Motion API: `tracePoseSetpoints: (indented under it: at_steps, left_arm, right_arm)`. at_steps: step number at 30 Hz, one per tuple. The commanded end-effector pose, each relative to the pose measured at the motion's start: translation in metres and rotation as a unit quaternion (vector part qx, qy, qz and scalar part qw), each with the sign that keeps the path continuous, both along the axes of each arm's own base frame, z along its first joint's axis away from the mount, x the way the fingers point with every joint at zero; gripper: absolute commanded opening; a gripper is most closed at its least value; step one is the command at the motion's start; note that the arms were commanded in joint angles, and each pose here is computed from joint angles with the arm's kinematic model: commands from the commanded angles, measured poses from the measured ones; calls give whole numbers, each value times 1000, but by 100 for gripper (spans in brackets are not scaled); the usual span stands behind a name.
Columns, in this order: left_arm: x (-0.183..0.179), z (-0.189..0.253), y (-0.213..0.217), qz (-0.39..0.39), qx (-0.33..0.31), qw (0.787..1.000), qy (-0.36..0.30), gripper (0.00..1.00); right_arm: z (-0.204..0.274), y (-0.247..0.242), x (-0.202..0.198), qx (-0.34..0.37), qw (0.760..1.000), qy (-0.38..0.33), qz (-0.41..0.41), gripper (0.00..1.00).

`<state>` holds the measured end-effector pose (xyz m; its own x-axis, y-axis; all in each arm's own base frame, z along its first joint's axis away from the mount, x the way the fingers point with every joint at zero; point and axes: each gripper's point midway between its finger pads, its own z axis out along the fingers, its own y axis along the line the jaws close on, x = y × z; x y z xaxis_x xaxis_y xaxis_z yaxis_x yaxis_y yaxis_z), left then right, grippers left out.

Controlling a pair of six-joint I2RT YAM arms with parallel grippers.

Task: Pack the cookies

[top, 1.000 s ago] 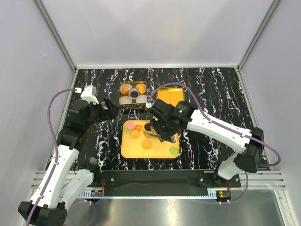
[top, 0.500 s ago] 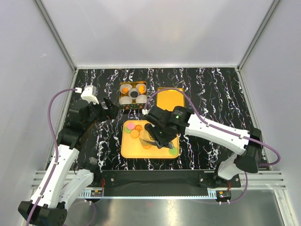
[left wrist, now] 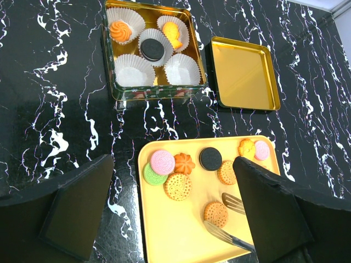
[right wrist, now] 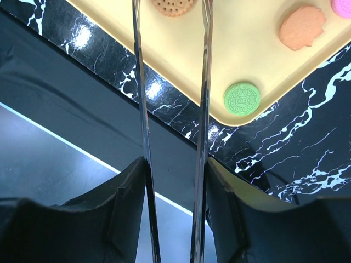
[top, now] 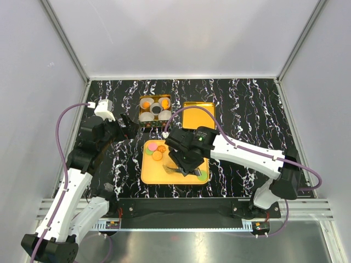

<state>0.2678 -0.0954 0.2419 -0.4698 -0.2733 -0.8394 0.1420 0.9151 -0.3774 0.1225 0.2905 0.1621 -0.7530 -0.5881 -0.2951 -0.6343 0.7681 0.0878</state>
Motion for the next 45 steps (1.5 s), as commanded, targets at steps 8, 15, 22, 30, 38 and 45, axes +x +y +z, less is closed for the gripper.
tracePoseSetpoints:
  at_steps: [8, 15, 22, 30, 38, 45]
  left_arm:
    - [6, 9, -2, -4, -9, 1000, -22, 99]
    - [6, 8, -2, -4, -8, 1000, -20, 99]
    - [6, 9, -2, -3, -9, 1000, -22, 99]
    - [5, 10, -2, -3, -9, 1000, -23, 99]
    - [5, 10, -2, -4, -9, 1000, -24, 99]
    - [6, 10, -2, -3, -10, 1000, -24, 99]
  right_arm:
    - [3, -2, -1, -8, 1000, -10, 1, 53]
    - [3, 2, -3, -5, 1000, -8, 5, 53]
    - [1, 2, -4, -9, 1000, -5, 6, 50]
    - [-1, 5, -6, -13, 1000, -1, 13, 46]
    - [5, -1, -3, -22, 1000, -12, 17, 40]
    - [22, 1, 6, -11, 999, -38, 13, 41]
